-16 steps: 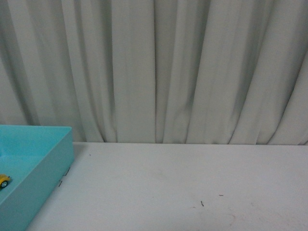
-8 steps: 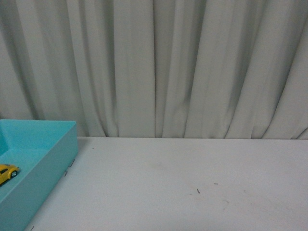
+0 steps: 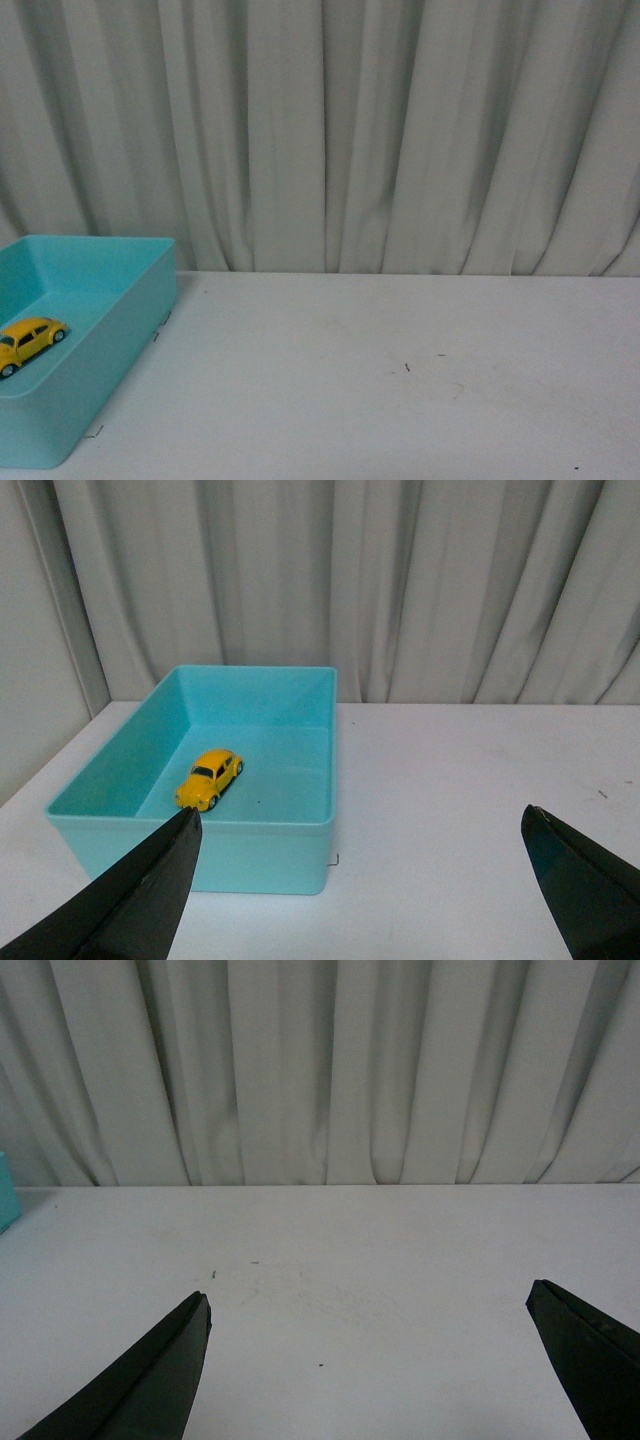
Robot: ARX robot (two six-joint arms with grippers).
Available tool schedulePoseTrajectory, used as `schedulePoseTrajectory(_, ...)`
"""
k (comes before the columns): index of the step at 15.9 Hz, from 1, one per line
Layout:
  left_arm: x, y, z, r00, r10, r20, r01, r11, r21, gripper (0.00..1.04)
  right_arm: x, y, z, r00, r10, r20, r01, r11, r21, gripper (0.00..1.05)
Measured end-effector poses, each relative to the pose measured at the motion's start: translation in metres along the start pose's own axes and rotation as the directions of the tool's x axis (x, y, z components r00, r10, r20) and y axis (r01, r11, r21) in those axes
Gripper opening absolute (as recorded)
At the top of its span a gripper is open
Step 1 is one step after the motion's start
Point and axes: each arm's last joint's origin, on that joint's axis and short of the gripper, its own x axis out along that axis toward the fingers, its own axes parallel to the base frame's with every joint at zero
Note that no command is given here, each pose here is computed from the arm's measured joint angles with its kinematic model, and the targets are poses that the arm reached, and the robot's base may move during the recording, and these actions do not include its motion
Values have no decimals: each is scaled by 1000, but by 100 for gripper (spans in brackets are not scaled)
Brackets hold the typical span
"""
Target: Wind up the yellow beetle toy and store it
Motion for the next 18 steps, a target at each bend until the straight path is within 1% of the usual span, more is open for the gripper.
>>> schedulePoseTrajectory(18, 0, 0, 0, 1000, 0, 2, 0, 1000, 0, 98, 0, 0, 0, 1000, 0, 3, 0, 1000, 0, 98)
